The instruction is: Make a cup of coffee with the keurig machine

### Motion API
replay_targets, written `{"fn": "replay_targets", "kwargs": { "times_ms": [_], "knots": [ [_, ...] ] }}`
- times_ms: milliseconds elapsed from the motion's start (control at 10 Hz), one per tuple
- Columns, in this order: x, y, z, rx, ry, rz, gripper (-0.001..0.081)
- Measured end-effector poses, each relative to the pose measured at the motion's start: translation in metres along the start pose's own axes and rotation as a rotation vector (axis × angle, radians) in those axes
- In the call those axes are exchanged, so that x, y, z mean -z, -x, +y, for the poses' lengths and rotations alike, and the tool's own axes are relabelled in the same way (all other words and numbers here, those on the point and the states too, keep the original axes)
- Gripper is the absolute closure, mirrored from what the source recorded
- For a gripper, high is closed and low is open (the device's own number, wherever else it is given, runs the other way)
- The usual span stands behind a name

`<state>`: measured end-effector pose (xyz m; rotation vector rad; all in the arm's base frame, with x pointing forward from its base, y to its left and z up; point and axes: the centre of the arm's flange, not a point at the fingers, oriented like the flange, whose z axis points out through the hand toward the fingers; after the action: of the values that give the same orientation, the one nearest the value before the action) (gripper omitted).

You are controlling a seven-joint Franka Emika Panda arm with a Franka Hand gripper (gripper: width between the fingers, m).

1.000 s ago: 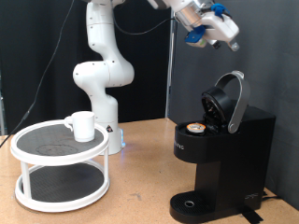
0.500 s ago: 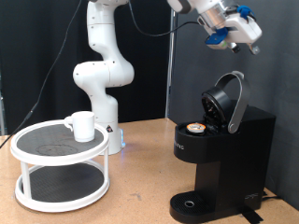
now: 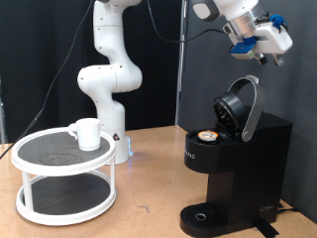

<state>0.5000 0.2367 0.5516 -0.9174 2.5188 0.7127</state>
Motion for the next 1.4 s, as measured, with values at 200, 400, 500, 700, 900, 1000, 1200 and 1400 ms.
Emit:
{"fn": "replay_targets", "kwargs": {
  "times_ms": [200,400,500,700,900,1000,1200,1400],
  "knots": [
    [-0.004,-0.003,-0.005,0.002,-0.018,0.022,0.058],
    [-0.006,-0.011,-0.017,-0.007,-0.036,0.039,0.0743],
    [-0.005,-0.015,-0.025,-0.014,-0.043,0.043,0.0786],
    [-0.003,-0.026,-0.043,-0.026,-0.058,0.054,0.0802],
    [0.005,-0.027,-0.05,-0.029,-0.067,0.043,0.0805],
    [0.01,-0.029,-0.054,-0.032,-0.069,0.039,0.0805],
    [0.021,-0.033,-0.065,-0.028,-0.071,0.036,0.0806],
    [0.036,-0.044,-0.077,-0.009,-0.069,0.046,0.0806]
  ]
}}
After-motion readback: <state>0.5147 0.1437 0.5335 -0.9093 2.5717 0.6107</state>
